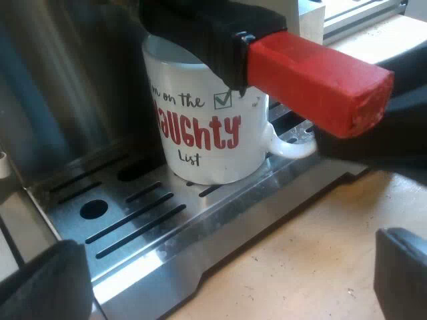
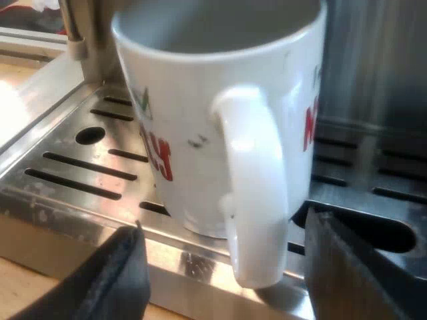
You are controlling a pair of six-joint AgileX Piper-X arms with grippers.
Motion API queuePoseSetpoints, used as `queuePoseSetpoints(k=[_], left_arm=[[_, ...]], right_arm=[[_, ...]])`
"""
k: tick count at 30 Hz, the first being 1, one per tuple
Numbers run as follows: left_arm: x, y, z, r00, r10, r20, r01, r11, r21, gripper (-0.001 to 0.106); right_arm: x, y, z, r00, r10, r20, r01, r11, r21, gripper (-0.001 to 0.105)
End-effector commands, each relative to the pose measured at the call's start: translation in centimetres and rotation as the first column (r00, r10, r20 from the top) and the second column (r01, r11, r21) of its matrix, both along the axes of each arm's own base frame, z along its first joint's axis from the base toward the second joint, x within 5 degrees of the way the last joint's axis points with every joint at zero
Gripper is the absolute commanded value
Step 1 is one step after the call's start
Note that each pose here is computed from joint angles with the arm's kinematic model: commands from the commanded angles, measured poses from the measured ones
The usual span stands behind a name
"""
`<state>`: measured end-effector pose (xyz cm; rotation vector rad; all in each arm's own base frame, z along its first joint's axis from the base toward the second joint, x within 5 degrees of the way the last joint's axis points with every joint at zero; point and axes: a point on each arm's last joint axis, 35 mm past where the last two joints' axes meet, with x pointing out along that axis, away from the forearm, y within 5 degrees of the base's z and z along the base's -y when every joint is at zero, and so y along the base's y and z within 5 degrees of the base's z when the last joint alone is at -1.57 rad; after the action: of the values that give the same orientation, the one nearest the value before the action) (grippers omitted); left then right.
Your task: Place mug into machine
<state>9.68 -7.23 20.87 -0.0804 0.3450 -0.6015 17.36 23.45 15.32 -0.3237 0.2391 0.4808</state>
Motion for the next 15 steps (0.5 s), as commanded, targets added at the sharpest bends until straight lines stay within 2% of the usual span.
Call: queuePoseSetpoints(k=[1, 3, 7, 15], left_arm=[[-0.1, -0.1, 0.1, 1.000, -0.008, -0.006, 0.008, 1.000, -0.016, 0.087], [-0.1, -0.1, 0.1, 1.000, -0.008, -0.006, 0.008, 1.000, -0.016, 0.087], [-0.1, -0.1, 0.1, 1.000, -0.008, -0.006, 0.008, 1.000, -0.016, 0.087], [-0.1, -0.1, 0.1, 1.000, -0.008, -0.006, 0.008, 1.000, -0.016, 0.087]], right_arm=[[0.6, -0.1, -0.1, 0.999, -0.010, 0.031, 0.009, 0.999, 0.033, 0.055], [1.3, -0.3, -0.6, 0.999, -0.021, 0.038, 0.019, 0.999, 0.043, 0.055], [1.9, -0.3, -1.4, 0.999, 0.043, 0.010, -0.044, 0.998, 0.047, 0.055], [3.1, 1.2, -1.7, 0.998, 0.064, 0.015, -0.065, 0.997, 0.036, 0.055]])
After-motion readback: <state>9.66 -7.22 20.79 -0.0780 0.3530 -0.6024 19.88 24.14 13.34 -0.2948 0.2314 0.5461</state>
